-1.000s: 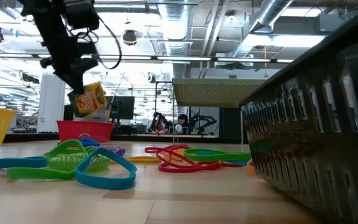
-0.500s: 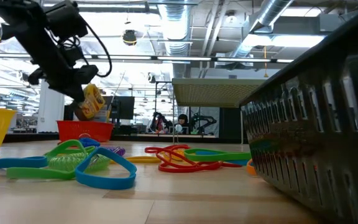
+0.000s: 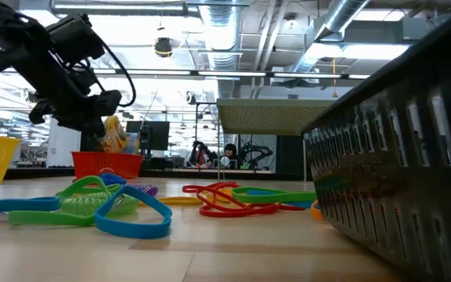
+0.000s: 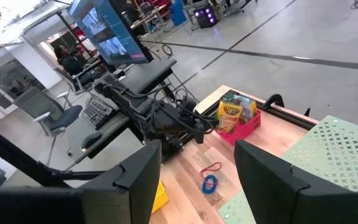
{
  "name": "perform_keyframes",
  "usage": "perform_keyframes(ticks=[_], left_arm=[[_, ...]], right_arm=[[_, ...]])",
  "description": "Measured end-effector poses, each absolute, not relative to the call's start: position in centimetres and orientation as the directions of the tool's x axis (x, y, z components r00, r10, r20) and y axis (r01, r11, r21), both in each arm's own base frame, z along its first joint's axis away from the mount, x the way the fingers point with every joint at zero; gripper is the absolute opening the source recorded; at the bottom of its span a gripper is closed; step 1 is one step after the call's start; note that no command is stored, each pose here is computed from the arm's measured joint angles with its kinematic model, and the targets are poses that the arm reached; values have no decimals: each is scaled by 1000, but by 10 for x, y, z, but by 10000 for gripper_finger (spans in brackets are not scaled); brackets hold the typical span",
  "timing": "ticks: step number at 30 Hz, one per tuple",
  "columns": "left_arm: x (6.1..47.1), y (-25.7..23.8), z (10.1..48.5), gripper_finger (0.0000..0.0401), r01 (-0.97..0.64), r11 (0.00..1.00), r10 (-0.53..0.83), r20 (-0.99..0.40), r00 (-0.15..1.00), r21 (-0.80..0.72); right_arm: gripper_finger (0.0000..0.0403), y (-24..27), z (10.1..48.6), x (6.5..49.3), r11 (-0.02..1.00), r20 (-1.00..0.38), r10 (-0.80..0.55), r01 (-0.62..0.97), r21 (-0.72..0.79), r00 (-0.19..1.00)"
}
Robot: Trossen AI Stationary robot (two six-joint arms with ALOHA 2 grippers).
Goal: Pick & Place Office Desk Supplies
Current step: Put the crayon box into the red bin
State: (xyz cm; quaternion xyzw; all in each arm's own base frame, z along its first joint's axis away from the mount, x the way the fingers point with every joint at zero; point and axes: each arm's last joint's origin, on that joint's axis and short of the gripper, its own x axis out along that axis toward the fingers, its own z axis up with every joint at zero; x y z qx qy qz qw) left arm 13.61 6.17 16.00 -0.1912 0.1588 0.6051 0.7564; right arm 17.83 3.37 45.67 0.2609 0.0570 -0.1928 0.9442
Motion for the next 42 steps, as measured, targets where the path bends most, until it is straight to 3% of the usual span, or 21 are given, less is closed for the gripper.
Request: perform_keyframes(ticks=[16,29,32,35,42], left_arm=[[140,62,164,163,-956,233,833,-469,292,-180],[142,60,201,148,-833,335,812,-313,492,-439],[143,56,214,141,-703,487,699,-251,669,-519],[145,47,229,135,-433,680,440,-143,887,-592],[149,28,237,123,-88,677,51,-72,996,-730]], right_arm=[[201,34,457,178,784,-208,-334,393,480,919],[201,34,457,178,784,-208,-334,393,480,919],[201,34,457,178,787,-209,-333,393,475,919],[201,34,457,178,796,-209,-333,393,461,919],[201,34,457,178,815,-210,-334,393,426,919]])
